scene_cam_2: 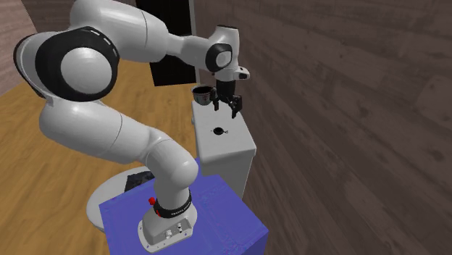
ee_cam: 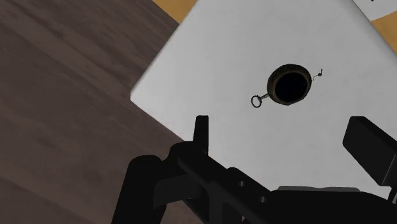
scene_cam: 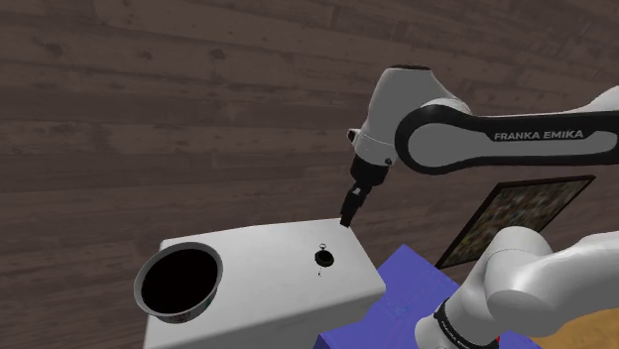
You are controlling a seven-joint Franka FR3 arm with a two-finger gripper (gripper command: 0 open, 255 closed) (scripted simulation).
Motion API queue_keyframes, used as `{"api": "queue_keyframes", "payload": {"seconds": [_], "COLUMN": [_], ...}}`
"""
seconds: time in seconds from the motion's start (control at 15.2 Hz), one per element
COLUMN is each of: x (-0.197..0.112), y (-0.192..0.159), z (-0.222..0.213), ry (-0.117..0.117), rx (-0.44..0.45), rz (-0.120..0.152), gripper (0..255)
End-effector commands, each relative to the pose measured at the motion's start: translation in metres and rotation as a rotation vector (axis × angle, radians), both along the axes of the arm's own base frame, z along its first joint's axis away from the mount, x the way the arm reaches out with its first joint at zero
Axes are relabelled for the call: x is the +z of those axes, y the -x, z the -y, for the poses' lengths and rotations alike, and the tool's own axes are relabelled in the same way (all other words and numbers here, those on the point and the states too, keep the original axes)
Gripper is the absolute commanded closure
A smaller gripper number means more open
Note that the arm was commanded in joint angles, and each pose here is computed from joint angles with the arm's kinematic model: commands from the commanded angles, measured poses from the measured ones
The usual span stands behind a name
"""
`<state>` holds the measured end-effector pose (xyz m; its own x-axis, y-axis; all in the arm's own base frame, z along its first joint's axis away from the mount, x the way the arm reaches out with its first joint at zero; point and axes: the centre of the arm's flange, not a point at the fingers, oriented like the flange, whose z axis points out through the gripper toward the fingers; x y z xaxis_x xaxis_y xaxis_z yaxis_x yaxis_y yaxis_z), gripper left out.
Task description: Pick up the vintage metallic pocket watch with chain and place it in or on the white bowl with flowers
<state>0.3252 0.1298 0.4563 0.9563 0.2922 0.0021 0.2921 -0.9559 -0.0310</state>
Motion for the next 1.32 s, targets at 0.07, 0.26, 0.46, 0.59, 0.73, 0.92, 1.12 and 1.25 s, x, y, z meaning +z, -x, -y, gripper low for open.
{"api": "queue_keyframes", "payload": {"seconds": [0.07, 0.26, 0.46, 0.59, 0.73, 0.92, 1.12, 1.25], "x": [-0.034, -0.067, -0.087, -0.098, -0.108, -0.122, -0.122, -0.122], "y": [0.0, 0.0, 0.0, 0.001, 0.001, 0.001, 0.001, 0.001], "z": [-0.024, -0.049, -0.06, -0.06, -0.061, -0.061, -0.061, -0.061], "ry": [0.009, 0.019, 0.023, 0.023, 0.023, 0.023, 0.023, 0.023], "rx": [0.025, 0.05, 0.061, 0.061, 0.061, 0.061, 0.061, 0.061], "rz": [-0.003, -0.008, -0.01, -0.01, -0.01, -0.01, -0.01, -0.01], "gripper": [0, 0, 0, 0, 0, 0, 0, 0]}}
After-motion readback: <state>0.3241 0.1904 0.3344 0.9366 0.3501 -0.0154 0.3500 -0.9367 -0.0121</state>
